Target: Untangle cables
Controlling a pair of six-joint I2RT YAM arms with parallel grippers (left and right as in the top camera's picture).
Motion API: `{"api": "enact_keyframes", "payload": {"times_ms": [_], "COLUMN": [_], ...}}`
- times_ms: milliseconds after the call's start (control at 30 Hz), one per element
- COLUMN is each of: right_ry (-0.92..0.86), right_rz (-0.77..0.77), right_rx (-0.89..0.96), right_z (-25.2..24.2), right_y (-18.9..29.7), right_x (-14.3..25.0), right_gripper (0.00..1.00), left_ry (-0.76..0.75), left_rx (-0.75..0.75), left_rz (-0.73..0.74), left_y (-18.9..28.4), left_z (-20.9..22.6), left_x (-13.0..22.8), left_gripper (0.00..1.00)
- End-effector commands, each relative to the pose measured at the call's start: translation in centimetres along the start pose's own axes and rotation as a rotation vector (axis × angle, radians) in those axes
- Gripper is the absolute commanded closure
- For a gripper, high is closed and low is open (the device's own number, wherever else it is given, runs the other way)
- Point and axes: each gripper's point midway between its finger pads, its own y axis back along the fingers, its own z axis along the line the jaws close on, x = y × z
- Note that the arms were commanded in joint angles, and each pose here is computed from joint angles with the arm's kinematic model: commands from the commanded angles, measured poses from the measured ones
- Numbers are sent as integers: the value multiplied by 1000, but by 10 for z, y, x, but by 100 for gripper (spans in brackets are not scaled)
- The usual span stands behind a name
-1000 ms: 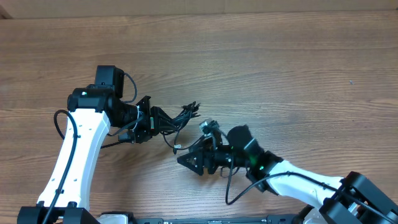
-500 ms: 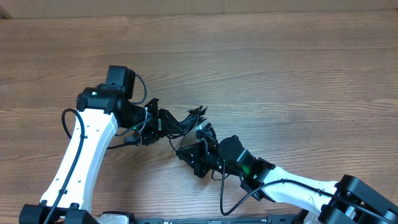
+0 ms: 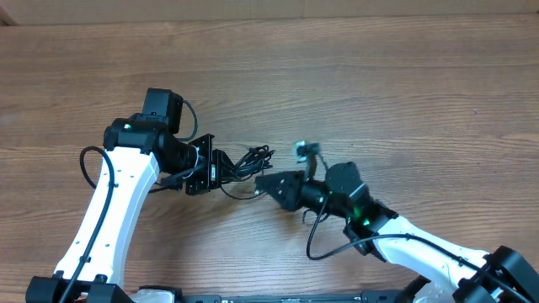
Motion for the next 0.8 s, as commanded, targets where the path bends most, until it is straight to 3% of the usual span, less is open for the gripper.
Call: {"api": "enact_keyframes", "payload": {"times_ms": [0, 200, 667, 767], "right_ry": [-68, -135, -253, -271], "right_rz": [-20, -16, 37, -11], "right_rx": [-9, 8, -86, -3], "right_z": [5, 1, 23, 4], "right_y": [1, 1, 1, 0], "right_x": [-8, -6, -1, -5], "right_gripper": [96, 96, 96, 88], "left_ry": [-96, -94, -112, -111], "left_rx": [-14, -55, -4, -20], "left_rz": [22, 55, -38, 29], "left_y": [-3, -11, -14, -14], "left_z": [5, 15, 2, 6], "left_x": [11, 27, 15, 26], "left_gripper": [96, 95, 96, 96]}}
